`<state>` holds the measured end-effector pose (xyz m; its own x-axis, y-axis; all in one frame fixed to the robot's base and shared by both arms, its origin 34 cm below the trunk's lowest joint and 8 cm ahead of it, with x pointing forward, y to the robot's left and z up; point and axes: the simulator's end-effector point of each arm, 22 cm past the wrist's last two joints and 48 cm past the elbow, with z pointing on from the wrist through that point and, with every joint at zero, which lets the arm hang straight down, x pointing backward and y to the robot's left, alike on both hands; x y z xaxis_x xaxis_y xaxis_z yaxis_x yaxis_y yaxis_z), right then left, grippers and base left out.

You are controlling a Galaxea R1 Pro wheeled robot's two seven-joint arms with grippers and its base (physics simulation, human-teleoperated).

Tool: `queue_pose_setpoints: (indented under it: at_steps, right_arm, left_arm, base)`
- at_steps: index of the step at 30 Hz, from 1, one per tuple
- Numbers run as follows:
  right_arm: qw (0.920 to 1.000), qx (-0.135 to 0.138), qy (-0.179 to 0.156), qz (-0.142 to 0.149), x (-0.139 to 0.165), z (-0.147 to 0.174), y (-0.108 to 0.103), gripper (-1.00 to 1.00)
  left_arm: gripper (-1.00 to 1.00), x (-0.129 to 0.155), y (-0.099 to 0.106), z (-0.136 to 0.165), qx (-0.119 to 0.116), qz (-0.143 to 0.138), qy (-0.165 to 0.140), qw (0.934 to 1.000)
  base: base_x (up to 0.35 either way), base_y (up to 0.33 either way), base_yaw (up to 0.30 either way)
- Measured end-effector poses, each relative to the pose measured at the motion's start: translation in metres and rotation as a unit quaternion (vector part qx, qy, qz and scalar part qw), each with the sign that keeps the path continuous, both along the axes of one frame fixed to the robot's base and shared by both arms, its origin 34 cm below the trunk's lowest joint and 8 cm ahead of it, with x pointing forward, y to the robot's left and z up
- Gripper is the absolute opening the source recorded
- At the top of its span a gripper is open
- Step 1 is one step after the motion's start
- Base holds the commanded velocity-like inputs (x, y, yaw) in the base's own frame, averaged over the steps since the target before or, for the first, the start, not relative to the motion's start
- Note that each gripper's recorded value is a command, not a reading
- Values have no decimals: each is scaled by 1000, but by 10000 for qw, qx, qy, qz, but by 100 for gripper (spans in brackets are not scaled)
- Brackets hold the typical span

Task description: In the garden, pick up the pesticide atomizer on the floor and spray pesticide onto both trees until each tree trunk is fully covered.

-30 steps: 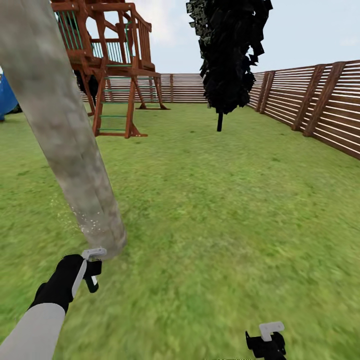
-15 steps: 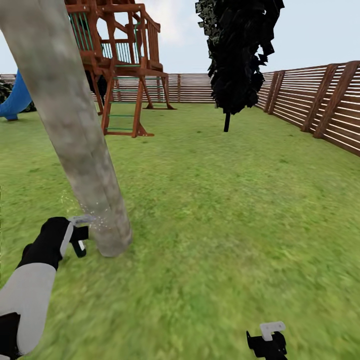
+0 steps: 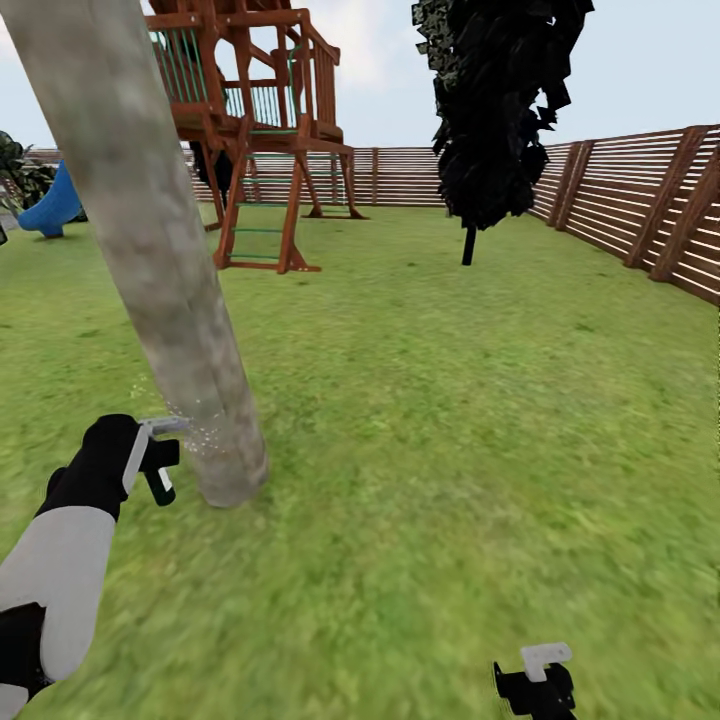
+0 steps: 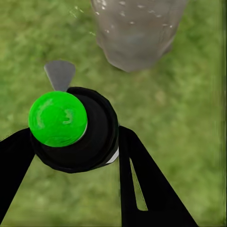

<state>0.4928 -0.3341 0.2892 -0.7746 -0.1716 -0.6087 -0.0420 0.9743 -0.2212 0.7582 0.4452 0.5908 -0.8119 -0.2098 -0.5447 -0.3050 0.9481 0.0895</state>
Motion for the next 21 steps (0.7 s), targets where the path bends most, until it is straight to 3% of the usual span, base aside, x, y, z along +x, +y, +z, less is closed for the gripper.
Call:
queue_pose_setpoints:
  at_steps: [10,21]
  right_arm:
    - [10000,5,-3,-2,0,0,1,100]
    - [10000,13,0,0,0,0,2,100]
  left_arm:
    - [-100,0,0,0,4,2,2,10000]
    - [-100,0,2,0,12,13,3,10000]
  base:
    - [96,-276,0]
    - [8,-275,24]
